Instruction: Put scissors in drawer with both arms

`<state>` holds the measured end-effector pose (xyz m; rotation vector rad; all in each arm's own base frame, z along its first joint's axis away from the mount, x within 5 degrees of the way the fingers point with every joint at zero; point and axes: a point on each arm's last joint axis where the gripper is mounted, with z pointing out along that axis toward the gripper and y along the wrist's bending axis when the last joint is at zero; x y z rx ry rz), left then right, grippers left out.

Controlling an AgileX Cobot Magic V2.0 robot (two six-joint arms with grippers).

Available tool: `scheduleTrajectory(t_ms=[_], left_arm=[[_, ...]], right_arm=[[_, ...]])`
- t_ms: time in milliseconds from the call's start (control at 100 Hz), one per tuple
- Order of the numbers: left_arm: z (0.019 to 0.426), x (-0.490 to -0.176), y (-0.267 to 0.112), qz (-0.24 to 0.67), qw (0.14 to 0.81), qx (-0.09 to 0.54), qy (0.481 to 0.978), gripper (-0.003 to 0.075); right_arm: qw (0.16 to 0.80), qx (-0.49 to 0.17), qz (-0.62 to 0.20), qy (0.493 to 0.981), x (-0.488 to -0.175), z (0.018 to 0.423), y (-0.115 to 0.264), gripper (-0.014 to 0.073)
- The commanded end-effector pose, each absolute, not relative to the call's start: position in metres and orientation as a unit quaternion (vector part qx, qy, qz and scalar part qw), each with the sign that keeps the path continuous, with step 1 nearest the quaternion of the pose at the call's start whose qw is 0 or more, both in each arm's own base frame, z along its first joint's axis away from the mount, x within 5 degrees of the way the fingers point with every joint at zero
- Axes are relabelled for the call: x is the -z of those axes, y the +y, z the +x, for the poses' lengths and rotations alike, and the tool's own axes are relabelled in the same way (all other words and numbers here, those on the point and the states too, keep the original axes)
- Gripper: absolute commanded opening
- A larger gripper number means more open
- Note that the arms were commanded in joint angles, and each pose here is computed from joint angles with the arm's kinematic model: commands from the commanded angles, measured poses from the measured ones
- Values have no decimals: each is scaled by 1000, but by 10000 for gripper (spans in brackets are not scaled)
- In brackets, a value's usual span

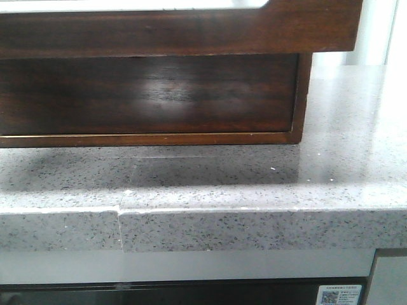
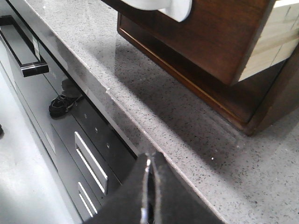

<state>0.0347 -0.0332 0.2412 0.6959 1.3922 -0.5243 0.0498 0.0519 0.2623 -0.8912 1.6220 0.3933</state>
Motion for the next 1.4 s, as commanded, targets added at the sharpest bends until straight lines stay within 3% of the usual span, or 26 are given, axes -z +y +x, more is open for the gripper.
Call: scheduleTrajectory(t_ms=[0, 240, 460, 650, 880, 1130, 1390], left_arm=[[33, -250, -33, 296, 703, 252, 596, -22], [42, -221, -33, 195, 659, 265, 676, -22], [51, -197, -22, 103, 676, 183, 706, -22], [53, -198, -12, 47, 694, 111, 710, -22], [55, -197, -4, 47, 698, 6, 714, -22], [54, -184, -3, 40, 648, -5, 761, -22], [54, -185, -3, 41, 649, -7, 760, -22]], right_arm=[[618, -175, -361, 676, -276, 52, 52, -62], [618, -175, -361, 676, -276, 52, 52, -62], [618, -175, -361, 676, -276, 52, 52, -62], [618, -175, -361, 676, -276, 52, 52, -62], [618, -175, -361, 676, -276, 52, 52, -62], [618, -175, -361, 676, -276, 52, 52, -62], [618, -175, -361, 676, -276, 52, 52, -62]])
